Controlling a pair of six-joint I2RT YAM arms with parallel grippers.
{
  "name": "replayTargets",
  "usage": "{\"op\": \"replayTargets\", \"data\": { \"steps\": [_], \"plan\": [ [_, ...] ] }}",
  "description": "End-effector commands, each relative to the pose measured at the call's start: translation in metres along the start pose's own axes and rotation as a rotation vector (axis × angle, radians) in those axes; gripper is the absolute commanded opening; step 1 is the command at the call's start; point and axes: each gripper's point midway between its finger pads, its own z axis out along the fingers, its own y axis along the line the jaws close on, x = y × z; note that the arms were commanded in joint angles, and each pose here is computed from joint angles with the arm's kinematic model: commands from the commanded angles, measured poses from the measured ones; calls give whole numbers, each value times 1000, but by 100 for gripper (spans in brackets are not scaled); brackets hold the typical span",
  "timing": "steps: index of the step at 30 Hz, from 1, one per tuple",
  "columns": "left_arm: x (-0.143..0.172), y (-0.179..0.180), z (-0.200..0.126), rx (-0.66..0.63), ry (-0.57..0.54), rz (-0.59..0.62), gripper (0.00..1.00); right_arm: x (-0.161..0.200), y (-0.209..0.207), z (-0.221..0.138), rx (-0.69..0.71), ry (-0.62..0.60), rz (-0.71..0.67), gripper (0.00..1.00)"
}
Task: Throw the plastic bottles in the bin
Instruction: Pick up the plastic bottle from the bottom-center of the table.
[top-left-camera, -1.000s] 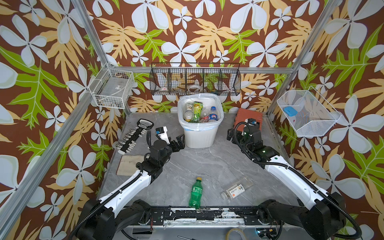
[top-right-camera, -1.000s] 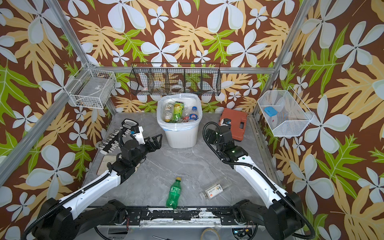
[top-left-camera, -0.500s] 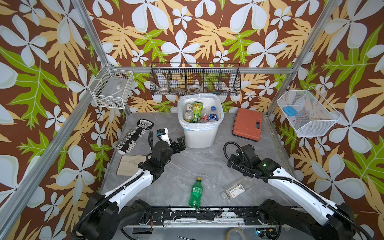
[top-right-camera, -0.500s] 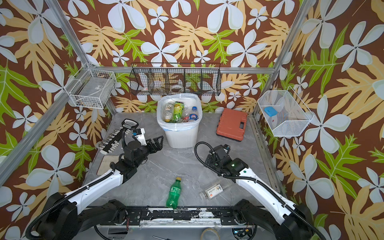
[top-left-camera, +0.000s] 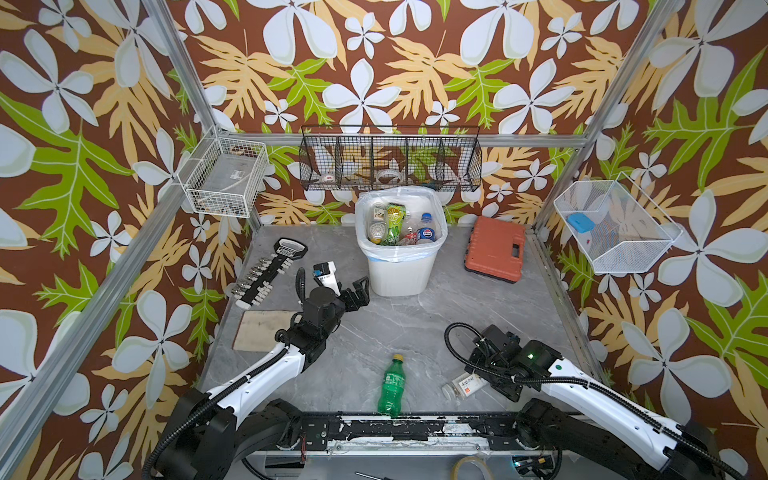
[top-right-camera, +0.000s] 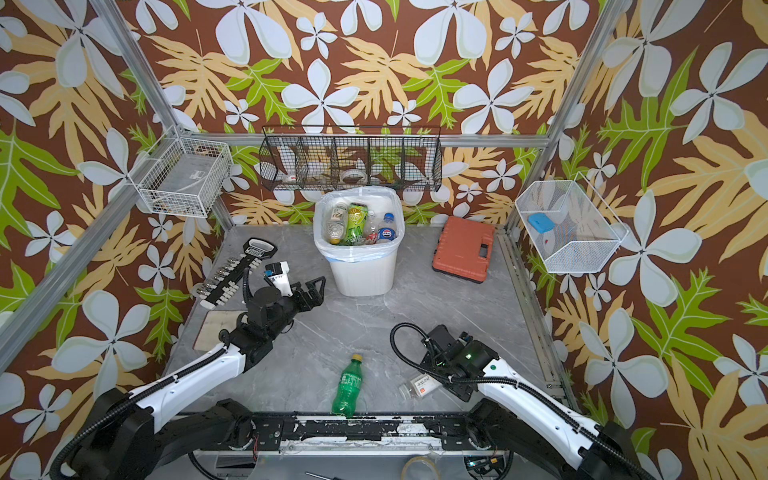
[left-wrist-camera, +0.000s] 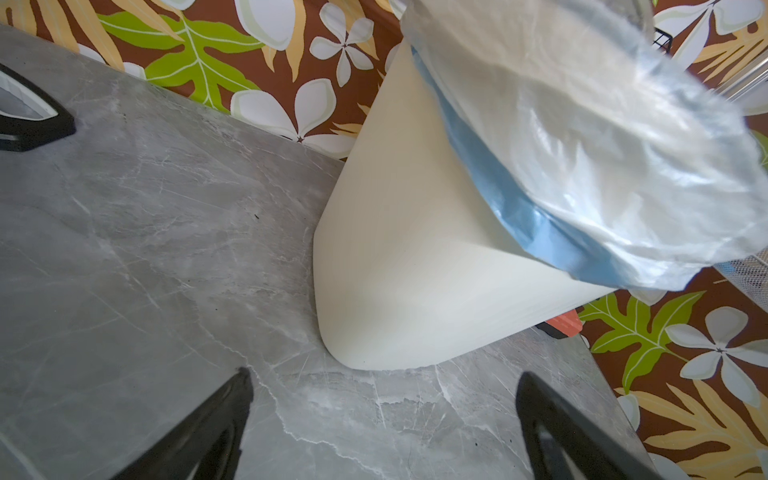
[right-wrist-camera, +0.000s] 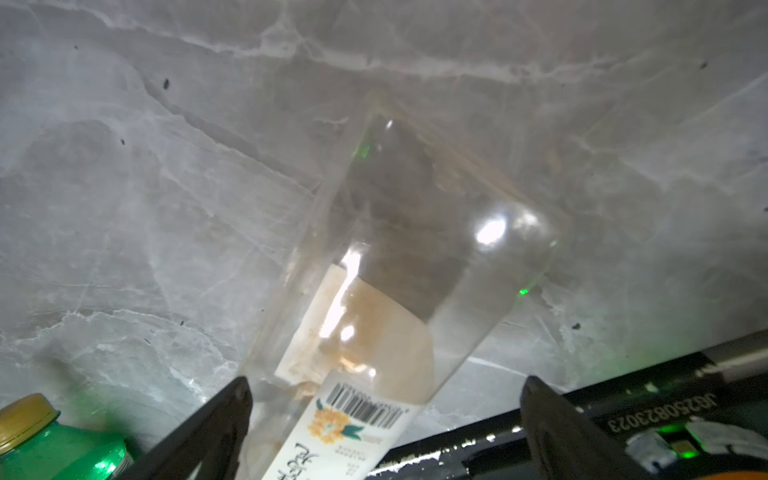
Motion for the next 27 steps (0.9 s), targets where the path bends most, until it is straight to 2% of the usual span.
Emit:
{"op": "replayTargets", "data": {
  "steps": [1, 10, 17, 22, 27],
  "plan": [
    [-8, -6, -2, 24, -27, -6, 100, -4, 12, 4, -28, -10, 12, 100],
    [-9, -1, -7, 0, -31, -9, 100, -2, 27, 31, -30, 17, -49, 99],
    [-7, -1, -3, -8, -17, -7, 100, -8, 46, 40, -59, 1, -97, 73],
    [-5, 3, 0, -30, -8, -21, 100, -16, 62, 40, -93, -29, -117, 66],
    [-2, 9, 0, -51, -7, -41, 100, -35, 80, 26, -118, -111, -156, 63]
  ]
}}
